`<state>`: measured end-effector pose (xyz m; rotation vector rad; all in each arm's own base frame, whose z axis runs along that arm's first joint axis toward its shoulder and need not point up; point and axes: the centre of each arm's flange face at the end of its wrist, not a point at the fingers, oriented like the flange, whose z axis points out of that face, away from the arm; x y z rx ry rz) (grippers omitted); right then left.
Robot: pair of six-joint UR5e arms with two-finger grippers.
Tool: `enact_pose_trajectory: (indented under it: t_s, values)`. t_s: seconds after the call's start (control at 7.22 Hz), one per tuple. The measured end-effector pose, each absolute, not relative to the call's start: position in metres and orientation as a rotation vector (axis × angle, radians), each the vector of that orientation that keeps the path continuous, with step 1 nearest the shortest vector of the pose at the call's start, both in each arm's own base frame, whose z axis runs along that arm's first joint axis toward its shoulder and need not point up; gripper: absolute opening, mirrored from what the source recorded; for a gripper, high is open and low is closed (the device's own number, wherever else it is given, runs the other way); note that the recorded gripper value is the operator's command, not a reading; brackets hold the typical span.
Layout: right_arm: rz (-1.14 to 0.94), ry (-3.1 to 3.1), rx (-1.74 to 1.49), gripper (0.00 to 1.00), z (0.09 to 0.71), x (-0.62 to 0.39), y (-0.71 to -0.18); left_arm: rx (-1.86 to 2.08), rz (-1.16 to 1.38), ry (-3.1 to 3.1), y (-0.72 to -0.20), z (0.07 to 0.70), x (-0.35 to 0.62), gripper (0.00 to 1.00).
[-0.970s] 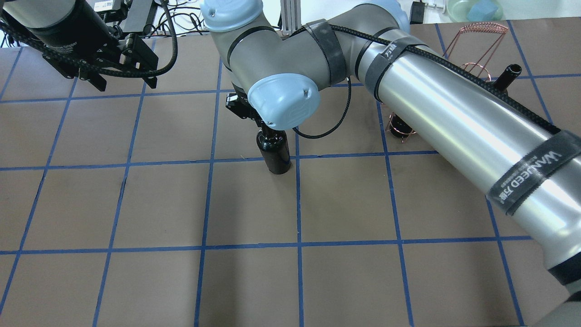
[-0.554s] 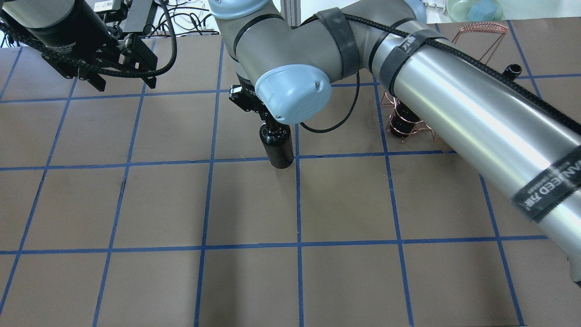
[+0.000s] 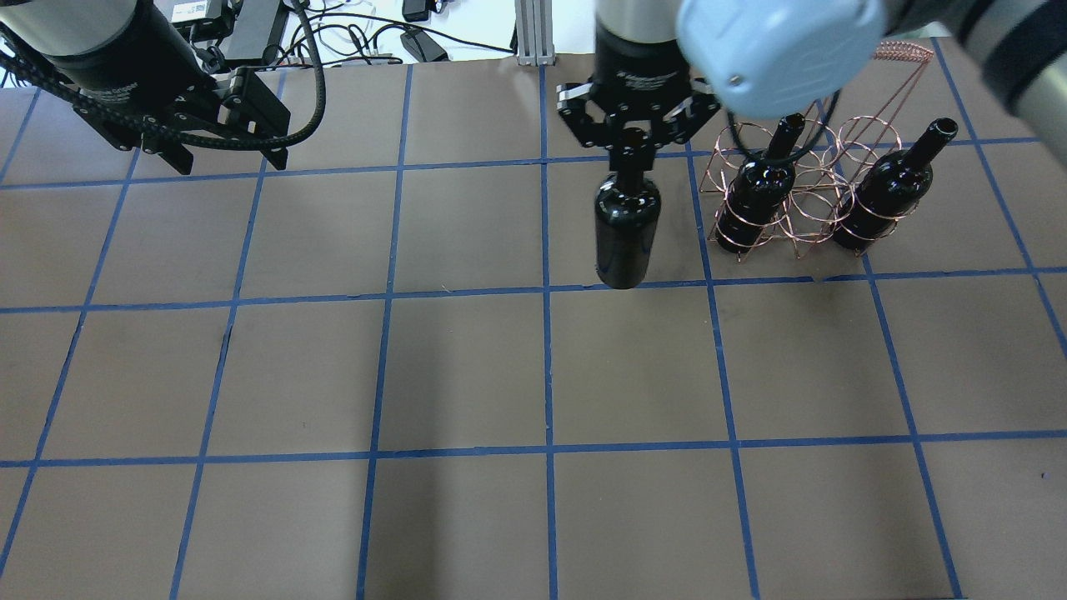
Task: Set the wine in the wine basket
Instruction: 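Lift the bottle with the right gripper and carry it to the rack, then lower the bottle into the empty slot beside the other bottles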
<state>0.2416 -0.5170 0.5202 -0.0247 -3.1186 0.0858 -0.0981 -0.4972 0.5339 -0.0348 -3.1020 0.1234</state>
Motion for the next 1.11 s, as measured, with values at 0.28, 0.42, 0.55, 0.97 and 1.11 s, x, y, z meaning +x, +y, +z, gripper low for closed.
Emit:
enact_pose_trajectory:
  t_s: [0.28,0.42,0.55,0.97,1.11]
  values:
    - [0.020,-3.119,0.097,0.15,0.546,0.132,-0.520,-0.029,0.109,-3.101,-0.496,0.533,-0.100,1.00]
    - [-0.001,-3.122,0.155,0.09,0.550,0.090,-0.521,-0.026,0.103,-3.102,-0.495,0.532,-0.100,1.00]
    - [-0.005,-3.127,0.194,0.09,0.551,0.056,-0.525,-0.027,0.097,-3.102,-0.495,0.530,-0.101,1.00]
    - [0.070,-3.167,0.200,0.08,0.538,0.001,-0.554,-0.045,0.090,-3.102,-0.493,0.527,-0.108,1.00]
    - [0.086,-3.168,0.198,0.09,0.531,-0.004,-0.564,-0.063,0.093,-3.104,-0.491,0.528,-0.112,1.00]
